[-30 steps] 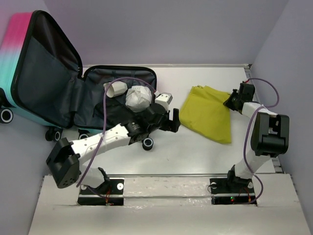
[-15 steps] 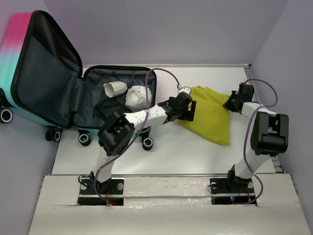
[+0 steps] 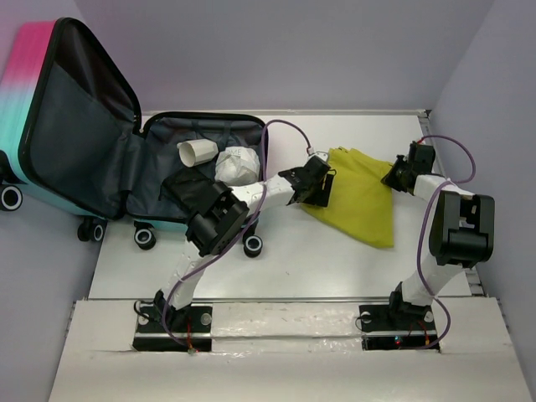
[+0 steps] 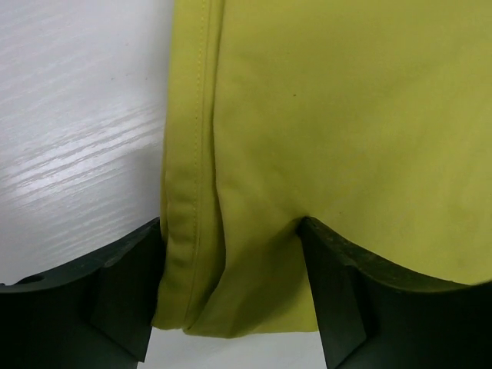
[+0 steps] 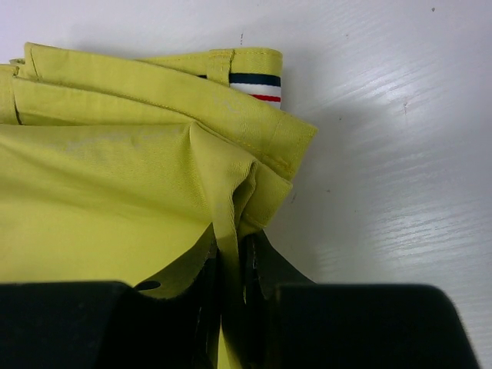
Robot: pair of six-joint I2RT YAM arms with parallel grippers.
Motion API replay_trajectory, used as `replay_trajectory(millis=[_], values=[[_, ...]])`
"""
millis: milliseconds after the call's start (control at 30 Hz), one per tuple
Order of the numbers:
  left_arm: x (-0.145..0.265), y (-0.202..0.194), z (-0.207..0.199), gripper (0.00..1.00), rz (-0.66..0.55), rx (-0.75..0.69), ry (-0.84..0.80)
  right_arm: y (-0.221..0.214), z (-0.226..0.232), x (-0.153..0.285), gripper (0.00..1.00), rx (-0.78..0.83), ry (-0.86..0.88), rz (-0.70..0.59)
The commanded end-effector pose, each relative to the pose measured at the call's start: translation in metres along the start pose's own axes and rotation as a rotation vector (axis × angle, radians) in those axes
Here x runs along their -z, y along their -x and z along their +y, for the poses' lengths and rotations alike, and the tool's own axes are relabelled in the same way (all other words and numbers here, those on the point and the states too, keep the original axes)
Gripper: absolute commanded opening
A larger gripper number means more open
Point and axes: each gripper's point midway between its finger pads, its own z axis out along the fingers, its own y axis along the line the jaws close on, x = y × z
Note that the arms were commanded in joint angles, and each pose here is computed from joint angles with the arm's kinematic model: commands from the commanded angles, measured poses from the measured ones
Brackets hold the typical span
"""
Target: Pack the luggage
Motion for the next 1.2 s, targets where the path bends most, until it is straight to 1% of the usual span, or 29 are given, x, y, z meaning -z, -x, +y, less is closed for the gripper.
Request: replay_trajectory(millis=[0, 100, 133, 233, 267, 367, 400, 433, 467, 567, 600, 633, 667, 700, 767, 800, 867, 900, 967, 1000, 1033, 1067, 1100, 1133, 1167], values=[[-0.008, -0.018, -0.026, 0.74, 0.066, 0.01, -0.151, 0.005, 0.014, -0.001, 0.07, 0.001, 0.058, -0.001], [-0.014, -0.032, -0.026, 0.57, 0.087, 0.028, -0.177, 0.005, 0.016, 0.0, 0.07, -0.007, 0.069, -0.001], [-0.017, -0.033, -0.027, 0.46, 0.086, 0.033, -0.183, 0.008, 0.018, 0.001, 0.07, -0.01, 0.073, -0.01], [-0.022, -0.043, -0.026, 0.18, 0.113, 0.04, -0.198, 0.009, 0.02, 0.006, 0.07, -0.017, 0.082, -0.019], [-0.022, -0.043, -0.027, 0.06, 0.107, 0.044, -0.202, 0.01, 0.021, 0.007, 0.07, -0.018, 0.084, -0.025], [-0.012, -0.031, -0.029, 0.06, 0.069, 0.044, -0.208, 0.017, 0.027, 0.017, 0.07, -0.019, 0.106, -0.053], [0.002, -0.014, -0.032, 0.06, 0.024, 0.047, -0.217, 0.023, 0.031, 0.024, 0.07, -0.021, 0.12, -0.073], [0.009, -0.007, -0.032, 0.06, 0.001, 0.043, -0.216, 0.024, 0.034, 0.028, 0.07, -0.022, 0.132, -0.081], [0.03, 0.016, -0.038, 0.06, -0.056, 0.043, -0.235, 0.025, 0.039, 0.033, 0.07, -0.024, 0.157, -0.084], [0.067, 0.055, -0.041, 0.06, -0.164, 0.033, -0.242, 0.046, 0.058, 0.061, 0.07, -0.023, 0.238, -0.175], [0.092, 0.076, -0.044, 0.06, -0.22, 0.035, -0.261, 0.05, 0.063, 0.069, 0.07, -0.026, 0.258, -0.193], [0.104, 0.087, -0.046, 0.06, -0.245, 0.037, -0.275, 0.06, 0.072, 0.087, 0.07, -0.015, 0.295, -0.235], [0.115, 0.095, -0.044, 0.06, -0.259, 0.038, -0.281, 0.062, 0.076, 0.095, 0.07, -0.012, 0.311, -0.251], [0.131, 0.113, -0.037, 0.06, -0.296, 0.056, -0.287, 0.066, 0.081, 0.103, 0.07, -0.007, 0.333, -0.268], [0.15, 0.128, -0.034, 0.06, -0.31, 0.07, -0.331, 0.077, 0.095, 0.128, 0.07, -0.002, 0.394, -0.309], [0.167, 0.144, -0.026, 0.06, -0.342, 0.087, -0.347, 0.081, 0.101, 0.136, 0.07, -0.01, 0.419, -0.317], [0.179, 0.155, -0.012, 0.06, -0.355, 0.1, -0.331, 0.088, 0.115, 0.155, 0.07, -0.006, 0.483, -0.336], [0.195, 0.172, 0.001, 0.06, -0.398, 0.11, -0.316, 0.092, 0.13, 0.165, 0.07, -0.001, 0.525, -0.343], [0.21, 0.18, 0.018, 0.06, -0.407, 0.121, -0.294, 0.097, 0.15, 0.179, 0.07, 0.013, 0.581, -0.35], [0.23, 0.191, 0.027, 0.06, -0.443, 0.123, -0.285, 0.099, 0.175, 0.19, 0.07, 0.032, 0.634, -0.353], [0.24, 0.199, 0.049, 0.06, -0.46, 0.144, -0.243, 0.101, 0.187, 0.194, 0.07, 0.036, 0.659, -0.353], [0.26, 0.206, 0.061, 0.06, -0.496, 0.152, -0.225, 0.103, 0.201, 0.199, 0.07, 0.042, 0.691, -0.359], [0.267, 0.21, 0.077, 0.06, -0.511, 0.166, -0.192, 0.104, 0.214, 0.202, 0.07, 0.045, 0.716, -0.358], [0.274, 0.212, 0.111, 0.06, -0.518, 0.196, -0.123, 0.101, 0.241, 0.203, 0.07, 0.05, 0.758, -0.341], [0.29, 0.214, 0.127, 0.06, -0.546, 0.213, -0.1, 0.101, 0.256, 0.205, 0.07, 0.056, 0.79, -0.342]])
